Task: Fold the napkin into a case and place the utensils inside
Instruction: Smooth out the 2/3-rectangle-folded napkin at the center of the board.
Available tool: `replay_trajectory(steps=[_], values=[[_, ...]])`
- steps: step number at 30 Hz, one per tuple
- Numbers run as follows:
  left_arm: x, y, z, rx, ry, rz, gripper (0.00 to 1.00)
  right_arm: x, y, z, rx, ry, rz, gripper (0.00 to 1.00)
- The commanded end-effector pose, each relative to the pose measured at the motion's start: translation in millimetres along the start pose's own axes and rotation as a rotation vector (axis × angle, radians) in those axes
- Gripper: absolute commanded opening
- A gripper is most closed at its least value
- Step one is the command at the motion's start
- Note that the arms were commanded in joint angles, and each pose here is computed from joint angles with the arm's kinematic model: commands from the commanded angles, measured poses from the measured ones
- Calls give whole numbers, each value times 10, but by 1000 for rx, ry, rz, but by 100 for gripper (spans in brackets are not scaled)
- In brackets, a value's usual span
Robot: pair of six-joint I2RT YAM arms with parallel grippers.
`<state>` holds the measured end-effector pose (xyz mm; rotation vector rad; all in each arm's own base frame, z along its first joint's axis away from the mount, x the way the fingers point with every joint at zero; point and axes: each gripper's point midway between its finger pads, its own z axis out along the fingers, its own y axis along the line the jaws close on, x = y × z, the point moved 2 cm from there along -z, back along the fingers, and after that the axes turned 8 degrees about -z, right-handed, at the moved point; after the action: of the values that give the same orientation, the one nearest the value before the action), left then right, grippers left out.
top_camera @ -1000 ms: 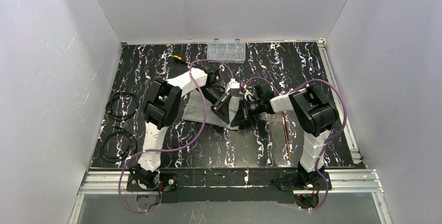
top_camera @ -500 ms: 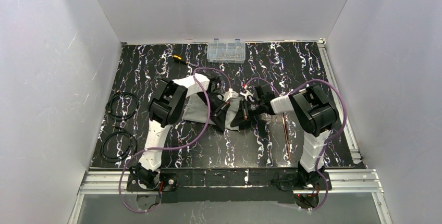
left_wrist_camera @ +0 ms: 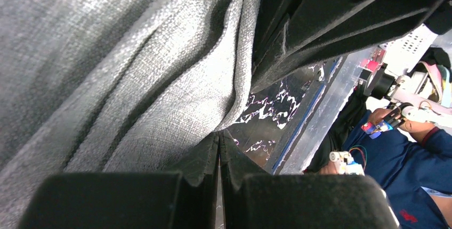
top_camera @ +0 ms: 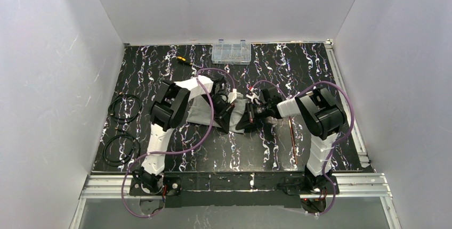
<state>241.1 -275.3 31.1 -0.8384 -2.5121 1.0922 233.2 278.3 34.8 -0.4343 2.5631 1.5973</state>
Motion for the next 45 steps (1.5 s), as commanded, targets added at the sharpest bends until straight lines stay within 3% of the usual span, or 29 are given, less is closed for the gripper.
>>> replay_trajectory(steps=[1,8,21,39,45], values=[[-33,66,-202,18,-46,-15,0,46,-60,-8,22,-1,6,2],[22,-24,-379,260,-2,-155,0,62,-89,-2,32,4,12,1],[226,282,-607,-56,22,61,0,37,-105,-3,46,9,10,1],[439,569,-1019,-20,36,-1,0,60,-116,-18,55,12,17,1],[547,753,-1120,-79,51,-16,0,67,-122,-21,57,10,18,1]])
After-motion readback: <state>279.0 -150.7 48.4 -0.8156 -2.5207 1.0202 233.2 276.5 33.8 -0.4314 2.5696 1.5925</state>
